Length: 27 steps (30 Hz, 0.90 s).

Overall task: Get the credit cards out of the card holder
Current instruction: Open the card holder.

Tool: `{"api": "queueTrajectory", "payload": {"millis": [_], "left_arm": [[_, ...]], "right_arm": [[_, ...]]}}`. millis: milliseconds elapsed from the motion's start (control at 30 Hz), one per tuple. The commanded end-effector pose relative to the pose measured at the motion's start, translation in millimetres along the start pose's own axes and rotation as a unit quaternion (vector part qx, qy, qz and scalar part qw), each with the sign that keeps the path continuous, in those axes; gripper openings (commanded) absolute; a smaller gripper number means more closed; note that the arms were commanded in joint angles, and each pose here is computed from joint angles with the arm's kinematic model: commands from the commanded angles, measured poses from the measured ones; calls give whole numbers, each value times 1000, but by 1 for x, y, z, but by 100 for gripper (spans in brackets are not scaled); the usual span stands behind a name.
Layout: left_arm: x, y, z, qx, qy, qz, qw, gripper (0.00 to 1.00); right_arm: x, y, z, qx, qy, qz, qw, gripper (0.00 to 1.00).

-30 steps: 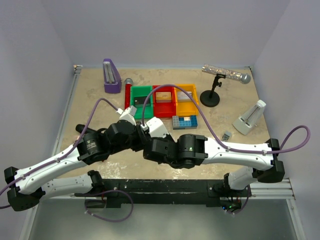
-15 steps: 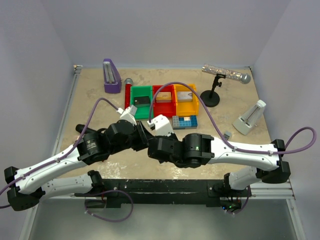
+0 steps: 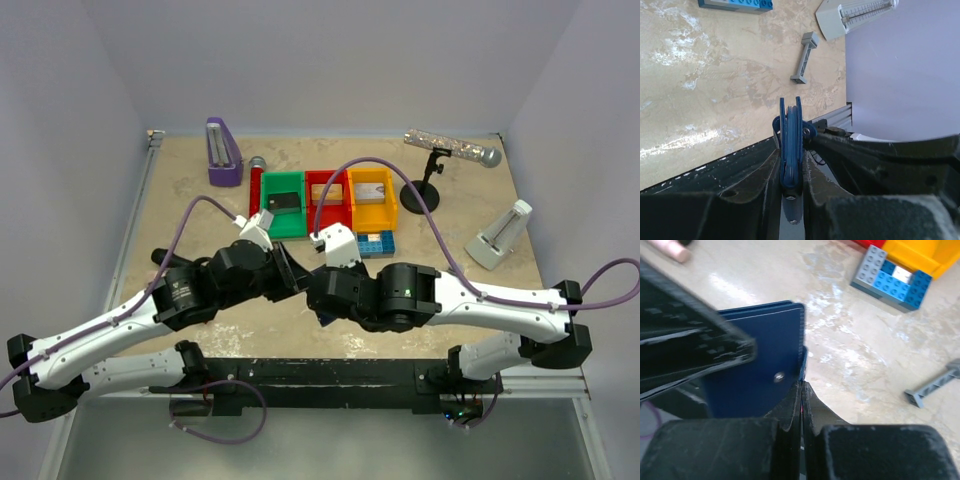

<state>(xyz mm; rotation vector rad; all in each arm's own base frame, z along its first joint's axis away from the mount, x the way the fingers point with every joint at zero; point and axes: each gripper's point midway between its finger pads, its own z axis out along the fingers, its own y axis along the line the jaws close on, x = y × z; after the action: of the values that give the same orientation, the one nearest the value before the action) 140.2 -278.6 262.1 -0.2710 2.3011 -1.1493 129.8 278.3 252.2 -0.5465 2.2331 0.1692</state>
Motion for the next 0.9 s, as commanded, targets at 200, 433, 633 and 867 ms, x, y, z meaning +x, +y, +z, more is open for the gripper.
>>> {"api": "queueTrajectory", "payload": {"millis": [200, 433, 633, 867], "left_arm": [[-1, -19, -13, 47, -1, -12, 999, 0], [-3, -9, -13, 42, -13, -2, 999, 0], [-4, 3, -13, 50, -28, 1, 998, 0], [-3, 12, -17, 77, -43, 12, 996, 0]], "right_arm": [[3, -35, 0, 59, -5, -9, 998, 0], [-4, -42, -18, 18, -25, 18, 999, 13], [-8, -9, -35, -131, -55, 22, 990, 22], [-6, 61, -69, -355, -74, -3, 932, 28]]}}
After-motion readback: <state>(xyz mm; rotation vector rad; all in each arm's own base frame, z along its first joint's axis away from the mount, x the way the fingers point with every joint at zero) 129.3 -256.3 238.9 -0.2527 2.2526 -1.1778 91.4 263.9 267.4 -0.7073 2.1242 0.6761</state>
